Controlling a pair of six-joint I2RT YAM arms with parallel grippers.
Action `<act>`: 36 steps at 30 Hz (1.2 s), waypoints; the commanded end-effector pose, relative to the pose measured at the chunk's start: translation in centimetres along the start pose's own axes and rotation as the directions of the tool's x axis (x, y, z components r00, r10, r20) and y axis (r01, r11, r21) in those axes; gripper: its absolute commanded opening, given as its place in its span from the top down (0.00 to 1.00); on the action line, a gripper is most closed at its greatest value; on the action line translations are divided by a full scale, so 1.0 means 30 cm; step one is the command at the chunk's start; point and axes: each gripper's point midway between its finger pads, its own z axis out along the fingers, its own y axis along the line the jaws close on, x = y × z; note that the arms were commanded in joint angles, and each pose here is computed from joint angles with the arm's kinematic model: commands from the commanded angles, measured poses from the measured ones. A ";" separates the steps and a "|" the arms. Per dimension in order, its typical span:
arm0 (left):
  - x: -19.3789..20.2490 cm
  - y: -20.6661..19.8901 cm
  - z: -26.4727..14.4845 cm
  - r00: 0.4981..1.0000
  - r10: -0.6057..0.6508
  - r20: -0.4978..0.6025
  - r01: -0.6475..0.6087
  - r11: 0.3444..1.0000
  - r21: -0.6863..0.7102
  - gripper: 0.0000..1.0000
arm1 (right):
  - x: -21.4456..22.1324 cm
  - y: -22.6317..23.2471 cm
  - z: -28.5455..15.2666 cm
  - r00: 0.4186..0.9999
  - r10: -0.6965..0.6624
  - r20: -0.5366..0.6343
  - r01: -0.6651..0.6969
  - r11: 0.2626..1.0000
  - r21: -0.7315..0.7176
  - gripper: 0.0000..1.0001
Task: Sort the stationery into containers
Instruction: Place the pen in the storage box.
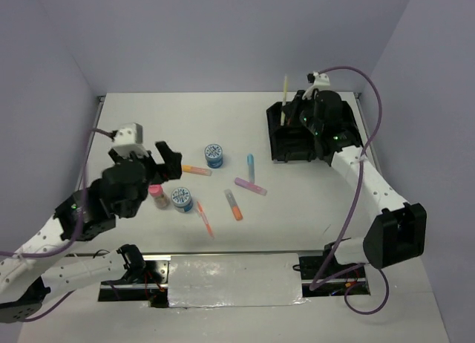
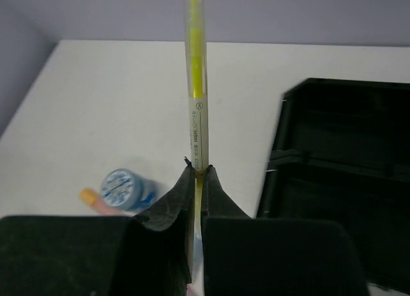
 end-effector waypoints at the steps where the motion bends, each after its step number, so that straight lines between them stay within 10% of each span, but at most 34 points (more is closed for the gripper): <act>1: 0.193 0.205 -0.020 0.958 0.231 -0.169 -0.257 0.954 -0.154 0.01 | -0.031 -0.166 0.015 0.995 -0.082 -0.061 0.091 0.980 0.175 1.00; 6: 0.356 0.263 -0.005 0.904 0.322 -0.281 -0.370 0.919 -0.134 0.01 | -0.100 -0.315 0.072 0.983 -0.149 -0.111 0.174 0.948 0.268 1.00; 11: 0.384 0.252 0.033 0.878 0.356 -0.319 -0.415 0.900 -0.137 0.01 | -0.147 -0.494 0.070 0.976 0.216 0.038 -0.210 0.869 0.448 1.00; 20: 0.433 0.252 0.043 0.846 0.380 -0.374 -0.449 0.886 -0.116 0.01 | -0.012 -0.786 0.144 0.765 0.548 0.340 -0.619 0.476 0.625 1.00; 36: 0.424 0.213 0.022 0.863 0.376 -0.339 -0.404 0.915 -0.016 0.01 | 0.015 -1.066 0.237 0.748 0.546 0.378 -0.615 0.355 0.704 1.00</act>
